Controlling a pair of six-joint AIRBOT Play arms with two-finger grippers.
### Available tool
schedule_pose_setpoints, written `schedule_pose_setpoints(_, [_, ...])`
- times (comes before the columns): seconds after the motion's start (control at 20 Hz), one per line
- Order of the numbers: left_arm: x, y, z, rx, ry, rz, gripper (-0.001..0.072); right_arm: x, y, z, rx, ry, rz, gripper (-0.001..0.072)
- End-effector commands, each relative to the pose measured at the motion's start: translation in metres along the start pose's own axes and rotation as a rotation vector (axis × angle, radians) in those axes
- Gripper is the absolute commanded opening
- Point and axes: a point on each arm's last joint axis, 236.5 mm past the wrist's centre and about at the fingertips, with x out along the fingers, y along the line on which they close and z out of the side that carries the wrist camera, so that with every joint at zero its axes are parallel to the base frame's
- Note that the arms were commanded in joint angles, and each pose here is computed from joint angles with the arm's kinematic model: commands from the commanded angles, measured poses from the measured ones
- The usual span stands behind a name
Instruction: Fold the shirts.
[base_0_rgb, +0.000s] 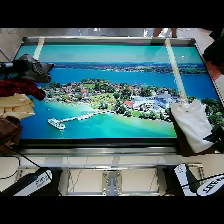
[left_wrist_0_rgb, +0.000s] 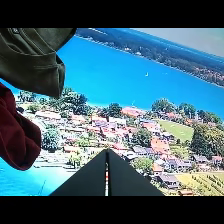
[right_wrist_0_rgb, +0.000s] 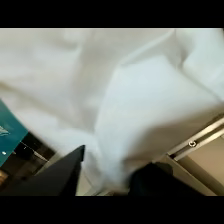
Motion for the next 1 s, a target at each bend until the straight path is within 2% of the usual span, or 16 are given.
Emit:
schedule_pose_setpoints(0.0, [0.0, 0.0, -0.001, 0.0, 0.003, 0.0, 0.0008, 0.004, -0.001, -0.019, 0.091, 0.007, 0.034, 0.0494])
schedule_pose_setpoints(0.15, [0.0, 0.0, -0.001, 0.0, 0.003, 0.0, 0.0009, -0.089, 0.101, 0.039, -0.011, -0.276, 0.404, 0.0482])
schedule_pose_setpoints(0.2, [0.0, 0.0, -0.001, 0.0, 0.003, 0.0, 0.0009, -0.131, 0.143, 0.051, -0.082, -0.38, 0.563, 0.0388])
schedule_pose_setpoints(0.25, [0.0, 0.0, -0.001, 0.0, 0.003, 0.0, 0.0008, -0.175, 0.188, 0.052, -0.224, -0.488, 0.713, 0.0148])
schedule_pose_setpoints(0.3, [0.0, 0.0, -0.001, 0.0, 0.003, 0.0, 0.0008, -0.206, 0.228, 0.042, -0.387, -0.561, 0.821, 0.0024])
schedule_pose_setpoints(0.4, [0.0, -0.001, -0.001, -0.003, 0.003, -0.003, 0.0008, -0.215, 0.283, 0.016, -0.586, -0.59, 0.9, 0.0015])
schedule_pose_setpoints(0.6, [0.0, -0.006, -0.001, -0.019, 0.002, -0.024, 0.0009, -0.153, 0.377, -0.046, -0.932, -0.504, 0.87, 0.0013])
schedule_pose_setpoints(0.7, [0.0, -0.011, -0.008, -0.034, 0.033, -0.045, 0.0009, -0.113, 0.408, -0.063, -1.026, -0.479, 0.822, 0.0013])
schedule_pose_setpoints(0.95, [-0.001, -0.018, -0.015, -0.052, 0.066, -0.073, 0.0009, -0.036, 0.435, -0.097, -1.08, -0.277, 0.786, 0.0016])
